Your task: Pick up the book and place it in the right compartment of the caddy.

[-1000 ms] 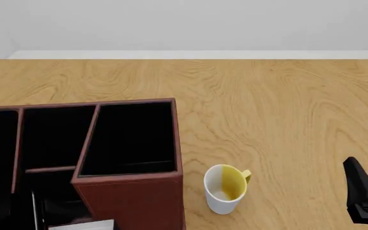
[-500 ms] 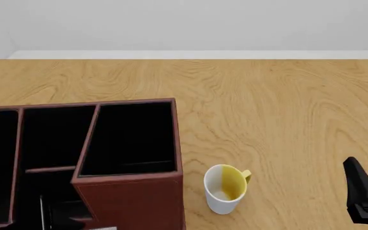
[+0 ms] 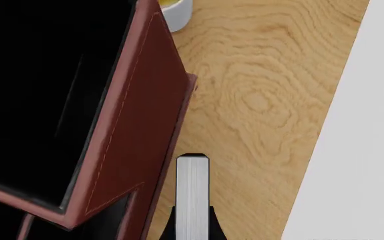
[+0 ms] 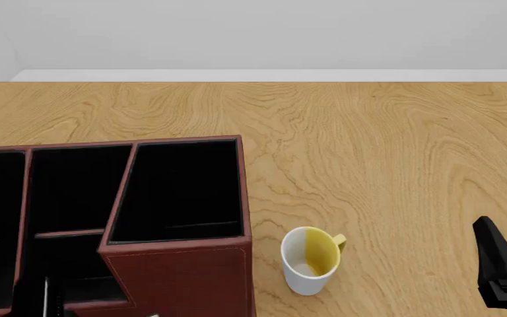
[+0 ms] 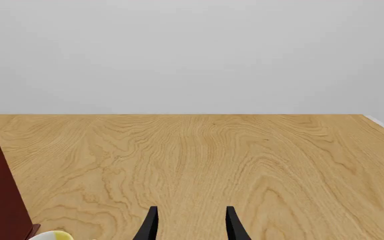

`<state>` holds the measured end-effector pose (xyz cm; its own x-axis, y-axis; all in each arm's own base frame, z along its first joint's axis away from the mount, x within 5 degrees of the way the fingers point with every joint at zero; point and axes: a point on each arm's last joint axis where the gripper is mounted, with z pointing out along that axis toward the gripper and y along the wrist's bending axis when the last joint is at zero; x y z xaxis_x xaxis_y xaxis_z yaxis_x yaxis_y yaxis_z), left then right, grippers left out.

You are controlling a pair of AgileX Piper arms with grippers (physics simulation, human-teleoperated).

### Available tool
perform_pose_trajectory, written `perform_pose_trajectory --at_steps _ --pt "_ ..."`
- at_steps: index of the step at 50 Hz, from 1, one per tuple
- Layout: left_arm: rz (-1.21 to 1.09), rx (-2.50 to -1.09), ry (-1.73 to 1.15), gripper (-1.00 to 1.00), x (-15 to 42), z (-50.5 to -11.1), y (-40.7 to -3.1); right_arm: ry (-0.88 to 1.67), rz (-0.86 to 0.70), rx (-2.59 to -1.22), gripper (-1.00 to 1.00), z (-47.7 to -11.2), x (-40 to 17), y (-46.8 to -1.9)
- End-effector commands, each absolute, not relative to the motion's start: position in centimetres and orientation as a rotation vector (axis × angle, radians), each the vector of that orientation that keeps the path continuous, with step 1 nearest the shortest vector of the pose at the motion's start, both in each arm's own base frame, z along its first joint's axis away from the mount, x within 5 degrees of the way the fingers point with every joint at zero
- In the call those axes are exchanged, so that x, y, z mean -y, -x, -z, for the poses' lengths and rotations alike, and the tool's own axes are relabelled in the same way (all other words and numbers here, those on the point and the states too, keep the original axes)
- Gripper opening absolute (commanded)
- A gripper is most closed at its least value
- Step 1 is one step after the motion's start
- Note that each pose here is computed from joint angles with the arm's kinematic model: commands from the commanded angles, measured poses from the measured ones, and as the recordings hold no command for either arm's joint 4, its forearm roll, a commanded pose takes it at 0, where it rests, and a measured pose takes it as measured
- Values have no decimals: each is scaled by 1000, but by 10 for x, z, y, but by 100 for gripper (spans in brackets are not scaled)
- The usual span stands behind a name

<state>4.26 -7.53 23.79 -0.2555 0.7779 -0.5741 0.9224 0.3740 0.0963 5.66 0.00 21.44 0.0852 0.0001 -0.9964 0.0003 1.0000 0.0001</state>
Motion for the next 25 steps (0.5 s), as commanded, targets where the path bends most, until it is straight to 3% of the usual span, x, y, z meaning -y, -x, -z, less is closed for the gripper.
perform_pose_trajectory --at_steps 1,25 --pt "374 -2029 -1474 -100 71 -261 -39 0 0 -1486 100 -214 0 -57" --pt "415 -1945 -1496 -100 67 -309 -33 0 0 -1485 100 -214 0 -57"
